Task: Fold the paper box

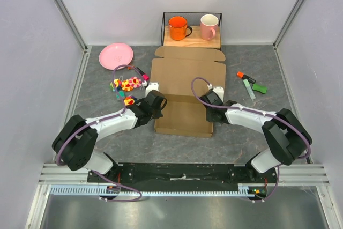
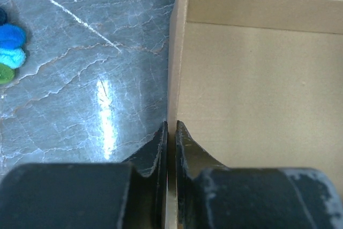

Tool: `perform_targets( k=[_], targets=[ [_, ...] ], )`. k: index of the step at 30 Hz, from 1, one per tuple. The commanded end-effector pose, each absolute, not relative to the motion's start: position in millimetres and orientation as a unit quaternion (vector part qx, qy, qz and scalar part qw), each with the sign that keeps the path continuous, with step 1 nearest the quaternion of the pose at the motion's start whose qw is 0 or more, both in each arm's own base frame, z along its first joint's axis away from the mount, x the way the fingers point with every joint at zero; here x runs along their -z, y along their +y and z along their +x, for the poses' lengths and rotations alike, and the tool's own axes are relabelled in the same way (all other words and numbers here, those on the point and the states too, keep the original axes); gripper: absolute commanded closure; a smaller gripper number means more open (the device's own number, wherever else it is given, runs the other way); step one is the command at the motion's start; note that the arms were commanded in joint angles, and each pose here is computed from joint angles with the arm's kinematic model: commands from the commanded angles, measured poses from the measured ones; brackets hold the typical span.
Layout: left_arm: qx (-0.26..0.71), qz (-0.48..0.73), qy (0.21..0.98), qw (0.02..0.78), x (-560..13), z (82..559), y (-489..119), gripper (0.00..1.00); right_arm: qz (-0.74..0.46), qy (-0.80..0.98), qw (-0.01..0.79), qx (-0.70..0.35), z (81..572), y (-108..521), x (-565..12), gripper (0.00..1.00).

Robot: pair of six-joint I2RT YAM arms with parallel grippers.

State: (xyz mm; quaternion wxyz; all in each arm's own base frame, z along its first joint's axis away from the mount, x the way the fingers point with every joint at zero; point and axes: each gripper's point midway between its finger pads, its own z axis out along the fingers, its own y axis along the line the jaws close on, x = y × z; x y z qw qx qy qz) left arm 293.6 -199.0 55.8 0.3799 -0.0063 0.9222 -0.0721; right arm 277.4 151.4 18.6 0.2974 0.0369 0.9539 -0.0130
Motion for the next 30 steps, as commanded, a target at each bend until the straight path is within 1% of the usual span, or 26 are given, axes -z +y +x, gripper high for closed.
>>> perform_targets(
  k=[1, 2, 3, 4, 5, 6, 8, 9, 14, 16, 17, 19, 20, 21, 22, 23, 24, 25, 26, 28, 30],
  targets=[
    [0.088, -0.044, 0.91, 0.403, -85, 305, -202, 0.79, 0.03, 0.954, 0.298, 0.015, 277, 150, -40, 0.68],
    [0.088, -0.042, 0.91, 0.402, -88, 305, -202, 0.71, 0.029, 0.952, 0.303, 0.015, 280, 151, -46, 0.61],
    [0.083, -0.039, 0.913, 0.397, -88, 303, -200, 0.68, 0.025, 0.952, 0.306, 0.016, 281, 150, -50, 0.48],
    [0.086, -0.037, 0.911, 0.402, -94, 304, -201, 0.65, 0.025, 0.948, 0.316, 0.008, 285, 153, -60, 0.43],
    [0.089, -0.038, 0.907, 0.41, -101, 304, -200, 0.6, 0.025, 0.946, 0.322, 0.007, 287, 154, -65, 0.38],
    [0.088, -0.037, 0.906, 0.413, -105, 304, -198, 0.57, 0.025, 0.947, 0.321, 0.013, 287, 152, -68, 0.31],
    [0.084, -0.039, 0.901, 0.425, -113, 304, -194, 0.5, 0.026, 0.942, 0.335, 0.017, 292, 150, -80, 0.24],
    [0.087, -0.041, 0.897, 0.432, -121, 304, -192, 0.48, 0.026, 0.941, 0.337, 0.019, 291, 148, -84, 0.19],
    [0.089, -0.038, 0.887, 0.452, -146, 301, -184, 0.4, 0.027, 0.929, 0.369, 0.026, 293, 139, -120, 0.13],
    [0.109, -0.031, 0.88, 0.461, -163, 296, -185, 0.37, 0.035, 0.915, 0.402, 0.017, 298, 137, -150, 0.1],
    [0.118, -0.018, 0.877, 0.465, -169, 293, -187, 0.3, 0.036, 0.908, 0.416, 0.038, 300, 128, -160, 0.09],
    [0.139, -0.015, 0.873, 0.467, -182, 284, -187, 0.27, 0.06, 0.893, 0.442, 0.063, 311, 111, -186, 0.08],
    [0.146, -0.021, 0.871, 0.469, -186, 282, -186, 0.24, 0.075, 0.891, 0.441, 0.08, 315, 99, -190, 0.08],
    [0.151, -0.024, 0.869, 0.471, -187, 278, -184, 0.23, 0.094, 0.891, 0.436, 0.085, 322, 91, -190, 0.09],
    [0.164, -0.031, 0.86, 0.482, -198, 274, -180, 0.23, 0.14, 0.885, 0.434, 0.094, 333, 66, -193, 0.09],
    [0.171, -0.037, 0.857, 0.484, -200, 271, -179, 0.23, 0.175, 0.881, 0.43, 0.091, 340, 54, -192, 0.1],
    [0.176, -0.041, 0.855, 0.487, -201, 268, -177, 0.23, 0.195, 0.884, 0.416, 0.087, 348, 47, -183, 0.11],
    [0.19, -0.044, 0.848, 0.494, -209, 264, -175, 0.23, 0.229, 0.875, 0.412, 0.105, 355, 22, -178, 0.12],
    [0.194, -0.047, 0.846, 0.494, -208, 260, -173, 0.23, 0.247, 0.865, 0.419, 0.119, 366, 12, -172, 0.13],
    [0.201, -0.051, 0.843, 0.496, -208, 256, -170, 0.23, 0.273, 0.849, 0.424, 0.16, 373, -19, -162, 0.13],
    [0.208, -0.052, 0.839, 0.5, -211, 249, -166, 0.23, 0.276, 0.848, 0.424, 0.161, 389, -33, -154, 0.14]
  ],
)
